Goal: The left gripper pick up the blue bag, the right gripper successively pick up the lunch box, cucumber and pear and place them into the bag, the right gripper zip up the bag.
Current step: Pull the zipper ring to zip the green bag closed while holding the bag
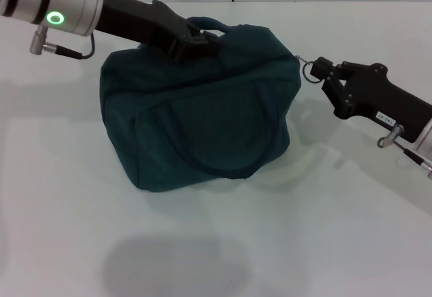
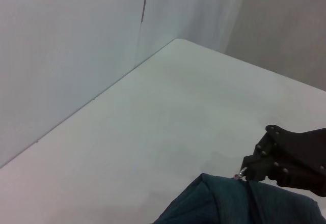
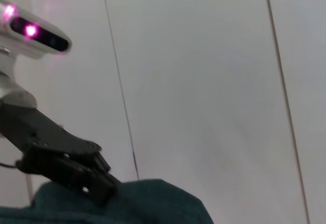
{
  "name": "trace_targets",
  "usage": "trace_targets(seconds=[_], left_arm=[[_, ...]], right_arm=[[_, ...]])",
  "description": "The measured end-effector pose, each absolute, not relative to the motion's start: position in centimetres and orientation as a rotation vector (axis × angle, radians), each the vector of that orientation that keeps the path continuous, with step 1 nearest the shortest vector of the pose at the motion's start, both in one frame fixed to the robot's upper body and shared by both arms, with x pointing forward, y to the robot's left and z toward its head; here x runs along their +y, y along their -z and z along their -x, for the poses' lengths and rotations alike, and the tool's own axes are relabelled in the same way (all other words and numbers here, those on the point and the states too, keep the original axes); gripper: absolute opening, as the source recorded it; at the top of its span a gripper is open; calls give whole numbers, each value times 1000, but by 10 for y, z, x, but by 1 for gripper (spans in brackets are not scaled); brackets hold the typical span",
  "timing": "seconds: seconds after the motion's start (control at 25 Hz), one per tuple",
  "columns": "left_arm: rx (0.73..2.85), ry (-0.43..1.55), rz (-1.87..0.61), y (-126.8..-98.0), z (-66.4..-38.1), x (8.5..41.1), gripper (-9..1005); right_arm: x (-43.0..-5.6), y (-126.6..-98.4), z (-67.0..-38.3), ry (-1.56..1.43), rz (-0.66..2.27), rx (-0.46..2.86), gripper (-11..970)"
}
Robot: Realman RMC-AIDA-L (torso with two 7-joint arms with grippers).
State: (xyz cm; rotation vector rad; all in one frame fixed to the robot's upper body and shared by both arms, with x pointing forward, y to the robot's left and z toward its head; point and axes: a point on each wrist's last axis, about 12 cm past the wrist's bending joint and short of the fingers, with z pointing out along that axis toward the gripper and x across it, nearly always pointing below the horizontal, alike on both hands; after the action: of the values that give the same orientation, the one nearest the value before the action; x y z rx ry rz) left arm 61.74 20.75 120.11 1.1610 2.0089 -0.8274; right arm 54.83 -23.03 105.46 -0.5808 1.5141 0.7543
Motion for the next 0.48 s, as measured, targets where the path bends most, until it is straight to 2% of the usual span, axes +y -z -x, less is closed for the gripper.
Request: trace_targets(seconds=[0.48], left_arm=[[2012,822,-1157,-1201,-618,210,48]], right_arm=[[-230,-1047,-554,-704,595,1588,91]])
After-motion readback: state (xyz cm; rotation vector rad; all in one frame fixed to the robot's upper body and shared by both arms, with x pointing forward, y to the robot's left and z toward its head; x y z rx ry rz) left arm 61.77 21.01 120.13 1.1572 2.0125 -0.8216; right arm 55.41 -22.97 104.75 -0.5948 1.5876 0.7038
